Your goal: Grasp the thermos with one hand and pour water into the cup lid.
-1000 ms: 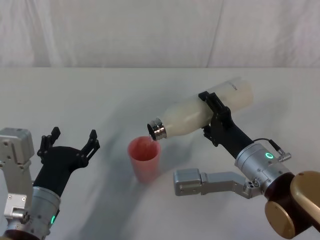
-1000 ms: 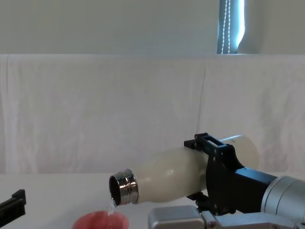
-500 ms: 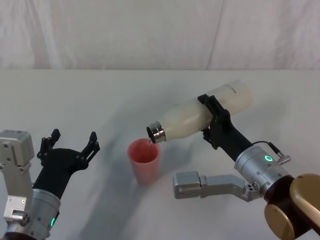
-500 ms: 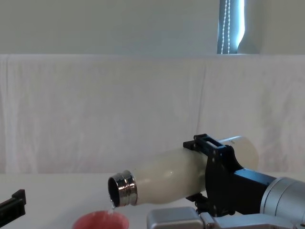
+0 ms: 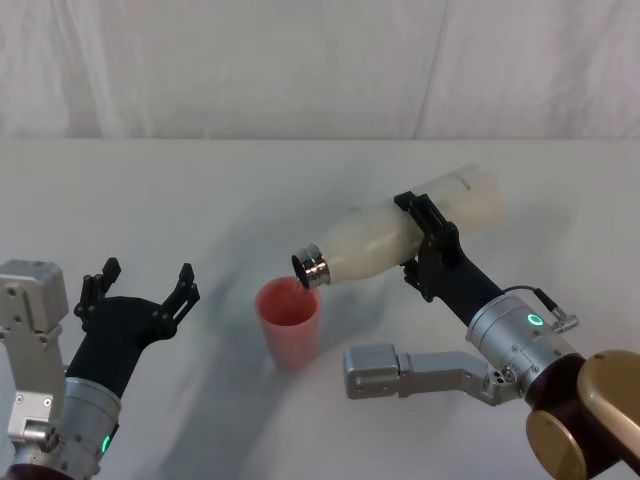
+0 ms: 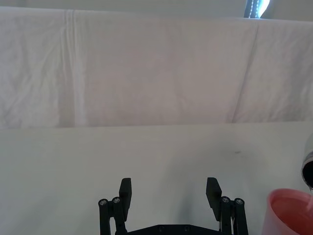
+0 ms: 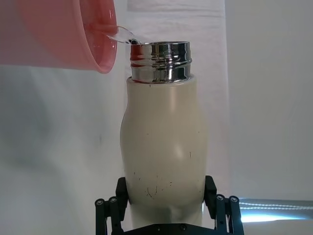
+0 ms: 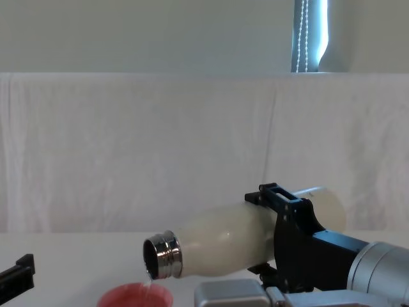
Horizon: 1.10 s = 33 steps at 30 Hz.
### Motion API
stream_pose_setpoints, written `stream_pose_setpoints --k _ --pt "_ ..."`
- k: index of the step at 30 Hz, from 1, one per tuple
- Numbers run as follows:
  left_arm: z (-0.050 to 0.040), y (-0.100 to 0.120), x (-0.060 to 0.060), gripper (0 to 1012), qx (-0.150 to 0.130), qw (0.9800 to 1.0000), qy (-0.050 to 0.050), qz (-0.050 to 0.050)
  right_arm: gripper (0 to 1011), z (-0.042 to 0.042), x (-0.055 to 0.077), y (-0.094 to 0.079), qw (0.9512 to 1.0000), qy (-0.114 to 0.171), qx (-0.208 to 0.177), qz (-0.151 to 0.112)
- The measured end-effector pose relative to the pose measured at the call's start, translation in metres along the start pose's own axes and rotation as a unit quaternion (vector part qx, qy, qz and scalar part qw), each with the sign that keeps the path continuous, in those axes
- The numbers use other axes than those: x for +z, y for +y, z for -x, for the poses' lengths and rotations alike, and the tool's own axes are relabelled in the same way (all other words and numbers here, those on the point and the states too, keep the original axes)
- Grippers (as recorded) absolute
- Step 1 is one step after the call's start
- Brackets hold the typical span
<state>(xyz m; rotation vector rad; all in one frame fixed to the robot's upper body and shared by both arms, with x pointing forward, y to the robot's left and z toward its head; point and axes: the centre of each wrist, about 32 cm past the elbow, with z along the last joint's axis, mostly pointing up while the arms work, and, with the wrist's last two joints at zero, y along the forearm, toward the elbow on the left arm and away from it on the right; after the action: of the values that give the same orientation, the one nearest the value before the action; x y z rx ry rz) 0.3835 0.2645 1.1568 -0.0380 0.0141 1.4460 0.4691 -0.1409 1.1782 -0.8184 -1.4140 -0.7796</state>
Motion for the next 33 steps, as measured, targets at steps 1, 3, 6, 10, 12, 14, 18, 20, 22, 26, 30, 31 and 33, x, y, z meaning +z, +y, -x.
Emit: stream_pose_setpoints --k 1,3,6,10,12,14,18,20,22,26,30,31,33 --pt "0.0 0.0 0.0 1001 0.0 1.0 0.0 0.0 950 0.0005 0.0 0.0 1.0 0.006 0.001 0.0" --pt "0.0 0.0 0.0 1001 0.0 1.0 0.0 0.0 950 0.0013 0.0 0.0 0.9998 0.019 0.003 0.0" --pt "0.0 0.0 0.0 1001 0.0 1.0 0.0 0.0 950 0.0026 0.0 -0.001 0.9991 0.042 0.006 -0.001" --pt "0.0 0.0 0.0 1001 0.0 1.0 0.0 0.0 950 0.0047 0.0 -0.002 0.9973 0.074 0.008 -0.002" --pt "0.0 0.0 0.0 1001 0.0 1.0 0.0 0.0 950 0.0058 0.0 -0.003 0.9957 0.092 0.008 -0.002" --pt "0.0 0.0 0.0 1001 0.0 1.0 0.0 0.0 950 0.0063 0.0 -0.003 0.9944 0.105 0.009 -0.003" --pt "0.0 0.0 0.0 1001 0.0 1.0 0.0 0.0 950 0.007 0.002 -0.005 0.9911 0.133 0.009 -0.007" --pt "0.0 0.0 0.0 1001 0.0 1.0 0.0 0.0 950 0.0075 0.003 -0.005 0.9895 0.144 0.009 -0.009" --pt "0.0 0.0 0.0 1001 0.0 1.0 0.0 0.0 950 0.008 0.003 -0.005 0.9885 0.151 0.009 -0.009" --pt "0.0 0.0 0.0 1001 0.0 1.0 0.0 0.0 950 0.0098 0.004 -0.005 0.9873 0.158 0.01 -0.009" --pt "0.0 0.0 0.0 1001 0.0 1.0 0.0 0.0 950 0.0107 0.003 -0.006 0.985 0.172 0.009 -0.009" --pt "0.0 0.0 0.0 1001 0.0 1.0 0.0 0.0 950 0.0109 0.003 -0.006 0.9837 0.18 0.008 -0.009" --pt "0.0 0.0 0.0 1001 0.0 1.0 0.0 0.0 950 0.0104 0.003 -0.007 0.9819 0.189 0.007 -0.01"
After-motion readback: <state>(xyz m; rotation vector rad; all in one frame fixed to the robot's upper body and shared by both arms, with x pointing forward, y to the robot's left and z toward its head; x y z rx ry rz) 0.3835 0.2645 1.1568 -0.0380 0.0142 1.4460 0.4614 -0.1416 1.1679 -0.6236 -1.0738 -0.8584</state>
